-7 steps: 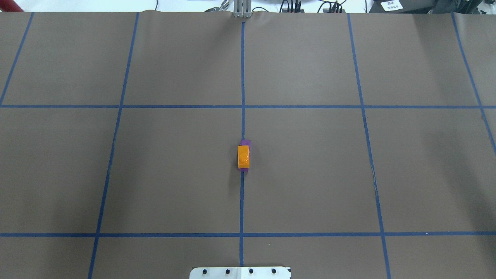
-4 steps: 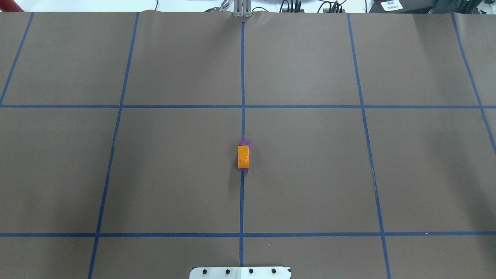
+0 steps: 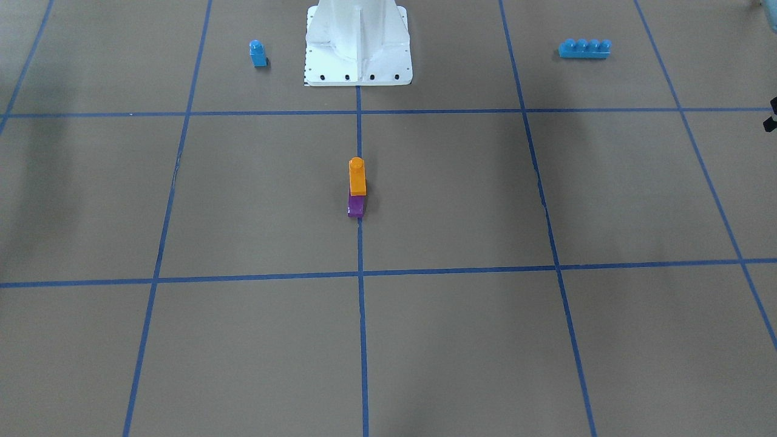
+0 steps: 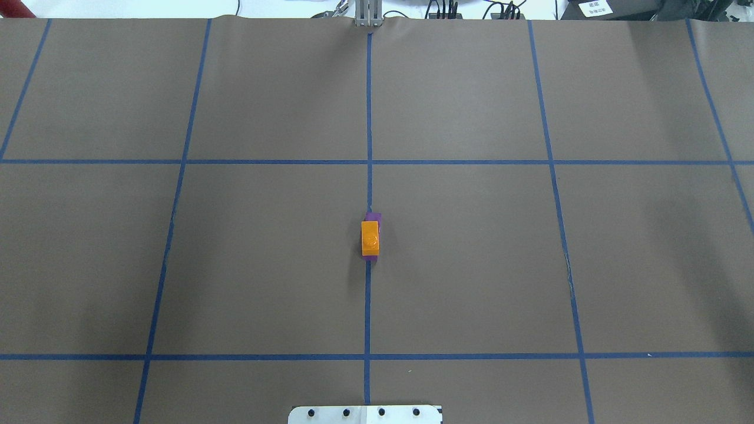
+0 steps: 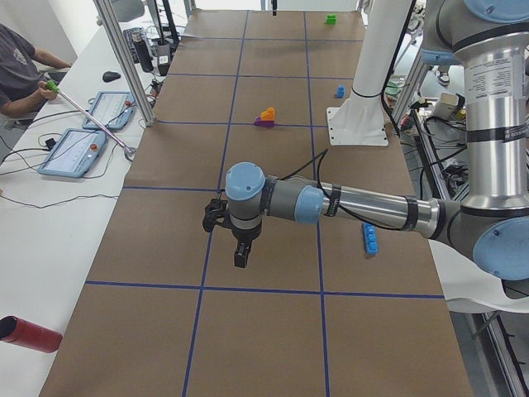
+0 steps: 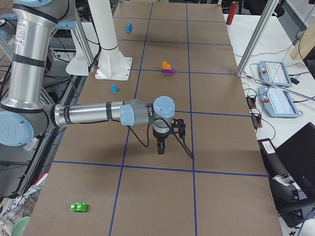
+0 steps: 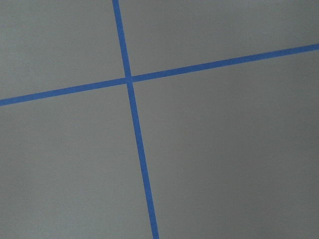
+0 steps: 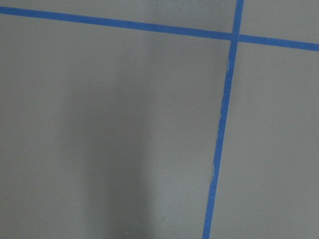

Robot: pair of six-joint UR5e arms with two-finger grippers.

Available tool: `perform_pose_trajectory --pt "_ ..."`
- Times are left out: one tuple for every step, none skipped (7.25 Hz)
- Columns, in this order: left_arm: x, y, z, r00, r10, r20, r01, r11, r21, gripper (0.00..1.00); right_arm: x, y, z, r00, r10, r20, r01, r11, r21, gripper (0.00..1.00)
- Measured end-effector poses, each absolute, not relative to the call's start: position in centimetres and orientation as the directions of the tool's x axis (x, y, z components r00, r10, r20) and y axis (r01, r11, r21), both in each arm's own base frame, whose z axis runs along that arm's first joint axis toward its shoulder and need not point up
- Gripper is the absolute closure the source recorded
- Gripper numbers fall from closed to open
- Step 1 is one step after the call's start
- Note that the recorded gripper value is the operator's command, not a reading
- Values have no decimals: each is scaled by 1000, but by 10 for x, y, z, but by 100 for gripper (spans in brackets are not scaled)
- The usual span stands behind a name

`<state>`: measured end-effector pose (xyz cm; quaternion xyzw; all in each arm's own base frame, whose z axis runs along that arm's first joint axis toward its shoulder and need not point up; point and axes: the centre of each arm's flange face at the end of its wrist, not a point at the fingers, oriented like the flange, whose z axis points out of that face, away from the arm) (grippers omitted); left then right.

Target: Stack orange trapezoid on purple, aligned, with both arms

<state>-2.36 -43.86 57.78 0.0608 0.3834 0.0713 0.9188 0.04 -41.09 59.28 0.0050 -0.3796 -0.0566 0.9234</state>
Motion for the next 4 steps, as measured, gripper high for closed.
perform_pose_trajectory --pt "-24 -439 577 695 179 -696 -84 982 169 0 0 -412 592 705 -110 701 101 993 54 0" --pt "-24 -439 575 695 182 -696 -85 981 172 0 0 -412 592 704 -111 701 101 993 55 0" --pt "-24 -439 575 694 187 -695 -85 980 178 0 0 -412 591 704 -111 701 101 993 56 0" --pt "-24 -439 575 694 192 -694 -85 979 187 0 0 -412 591 704 -112 701 101 993 57 0"
